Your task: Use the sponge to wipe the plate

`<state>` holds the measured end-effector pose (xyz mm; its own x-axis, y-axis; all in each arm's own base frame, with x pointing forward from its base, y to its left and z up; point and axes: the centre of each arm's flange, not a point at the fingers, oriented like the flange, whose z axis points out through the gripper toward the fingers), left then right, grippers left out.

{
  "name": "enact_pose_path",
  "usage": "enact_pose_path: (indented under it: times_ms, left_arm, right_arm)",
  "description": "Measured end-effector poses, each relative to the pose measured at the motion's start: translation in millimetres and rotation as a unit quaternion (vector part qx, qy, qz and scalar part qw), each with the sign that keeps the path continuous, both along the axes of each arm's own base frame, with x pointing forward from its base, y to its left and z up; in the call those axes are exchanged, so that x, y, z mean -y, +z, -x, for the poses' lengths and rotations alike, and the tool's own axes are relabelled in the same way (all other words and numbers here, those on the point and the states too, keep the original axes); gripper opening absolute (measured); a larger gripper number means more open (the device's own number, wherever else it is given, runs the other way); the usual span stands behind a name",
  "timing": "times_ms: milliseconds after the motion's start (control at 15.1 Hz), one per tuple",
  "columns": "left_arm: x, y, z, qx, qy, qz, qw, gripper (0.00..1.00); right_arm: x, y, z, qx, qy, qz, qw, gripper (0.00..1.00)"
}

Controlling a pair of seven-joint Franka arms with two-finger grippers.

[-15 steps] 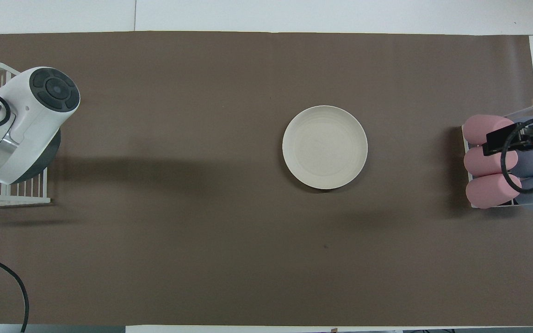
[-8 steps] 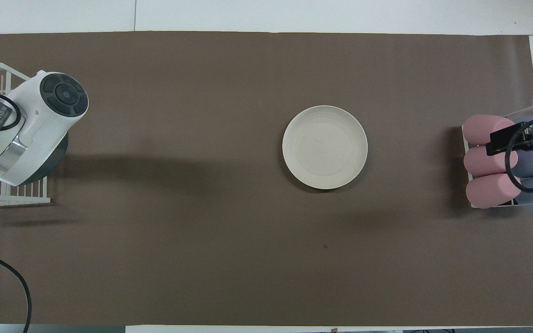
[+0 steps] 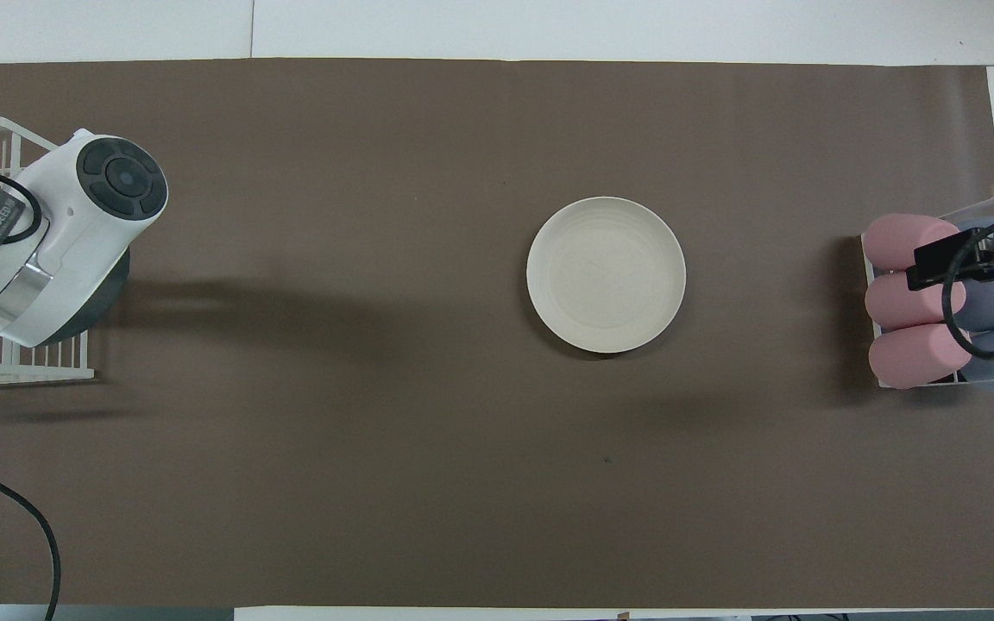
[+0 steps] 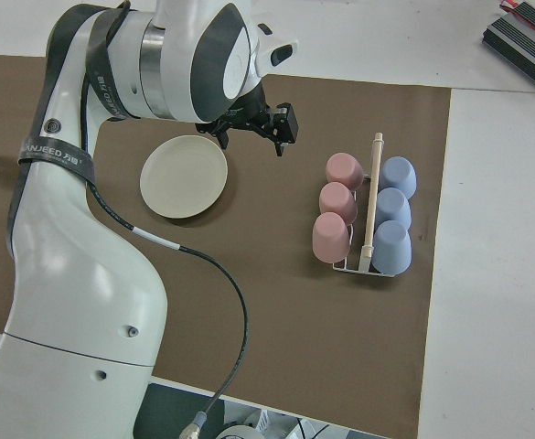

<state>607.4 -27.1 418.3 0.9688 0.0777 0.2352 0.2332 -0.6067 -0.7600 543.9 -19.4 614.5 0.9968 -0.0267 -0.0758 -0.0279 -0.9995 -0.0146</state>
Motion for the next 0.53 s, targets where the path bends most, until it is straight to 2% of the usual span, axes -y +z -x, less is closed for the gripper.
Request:
enact_pose_path:
  times_ms: [66,265,398,531]
  left_arm:
    - [0.5,-0.1,0.1,0.0,0.001,0.002,1.0,0.99]
    - [4.4,4.1,-1.0,0.006,0.013,0.03,0.999,1.0]
    - [9.1,20.2,-4.6,0.017,0.029,0.071,0.997,1.0]
    - [14.7,48.1,-8.8,0.016,0.031,0.127,0.991,1.0]
  right_arm:
    - [0.0,0.0,0.0,0.0,0.0,0.0,1.0,1.0]
    - [-0.1,0.0,0.0,0.0,0.0,0.0,1.0,1.0]
    - [-0.5,0.0,0.0,0.0,0.0,0.0,1.0,1.0]
    - [-0.6,0.0,0.0,0.0,0.0,0.0,1.0,1.0]
